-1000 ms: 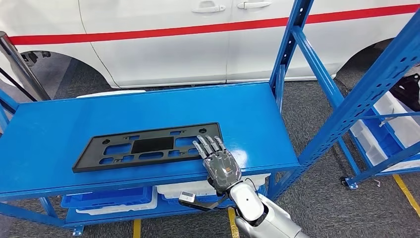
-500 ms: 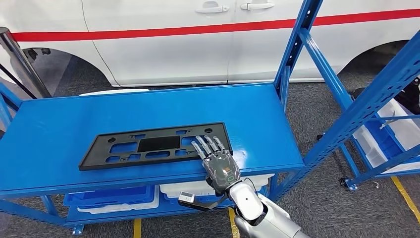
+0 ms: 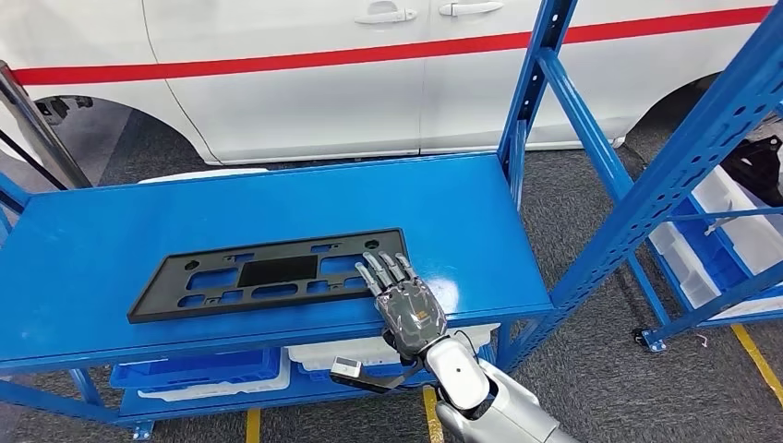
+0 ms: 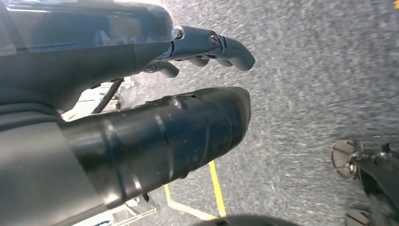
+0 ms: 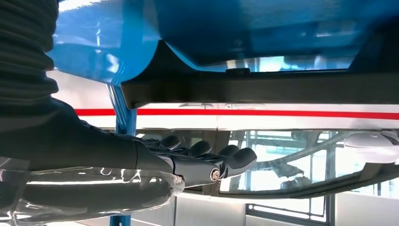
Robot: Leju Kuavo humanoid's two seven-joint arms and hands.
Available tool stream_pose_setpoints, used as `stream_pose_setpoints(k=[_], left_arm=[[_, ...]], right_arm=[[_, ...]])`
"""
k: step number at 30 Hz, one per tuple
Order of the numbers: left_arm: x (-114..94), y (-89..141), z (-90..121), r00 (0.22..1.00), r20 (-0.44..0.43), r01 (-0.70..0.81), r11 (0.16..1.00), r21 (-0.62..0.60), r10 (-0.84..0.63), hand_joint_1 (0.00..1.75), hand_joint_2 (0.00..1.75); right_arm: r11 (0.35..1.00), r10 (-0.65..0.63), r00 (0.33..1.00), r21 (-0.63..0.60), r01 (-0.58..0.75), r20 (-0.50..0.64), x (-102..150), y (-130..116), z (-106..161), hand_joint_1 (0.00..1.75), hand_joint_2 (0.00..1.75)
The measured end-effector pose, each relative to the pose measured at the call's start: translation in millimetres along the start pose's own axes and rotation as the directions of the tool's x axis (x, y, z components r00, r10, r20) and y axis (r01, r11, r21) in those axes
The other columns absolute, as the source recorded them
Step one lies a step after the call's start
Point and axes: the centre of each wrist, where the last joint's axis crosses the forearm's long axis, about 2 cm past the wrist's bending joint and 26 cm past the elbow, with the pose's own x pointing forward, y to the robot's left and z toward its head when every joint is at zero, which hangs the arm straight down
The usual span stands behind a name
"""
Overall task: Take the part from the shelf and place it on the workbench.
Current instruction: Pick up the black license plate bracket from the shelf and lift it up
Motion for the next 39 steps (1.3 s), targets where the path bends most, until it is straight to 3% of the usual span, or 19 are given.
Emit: stream_pose_setpoints(k=[11,19,33,39], left_arm=[[4.0,-2.9,0.5,1.0,0.008,-0.001,1.0,0.006,0.001,0.0,0.0],[39.5,-38.7,8.7,0.999,0.036,-0.025,1.0,0.006,0.025,0.0,0.0],[42.7,-42.4,9.7,0.998,0.045,-0.034,0.999,-0.006,0.034,0.0,0.0],[43.3,-44.4,10.2,0.998,0.048,-0.048,0.999,-0.006,0.048,0.0,0.0]], right_arm=[[0.997,0.012,1.0,-0.073,-0.011,0.017,1.7,-5.9,-6.8,0.0,1.75],[0.991,0.0,0.997,-0.131,0.01,0.079,22.5,-31.5,-42.5,0.0,1.75],[0.986,0.006,0.993,-0.165,0.014,0.116,32.9,-46.3,-62.5,0.0,1.75],[0.991,-0.052,0.99,-0.114,0.067,0.13,33.0,-47.4,-65.7,0.0,1.75]])
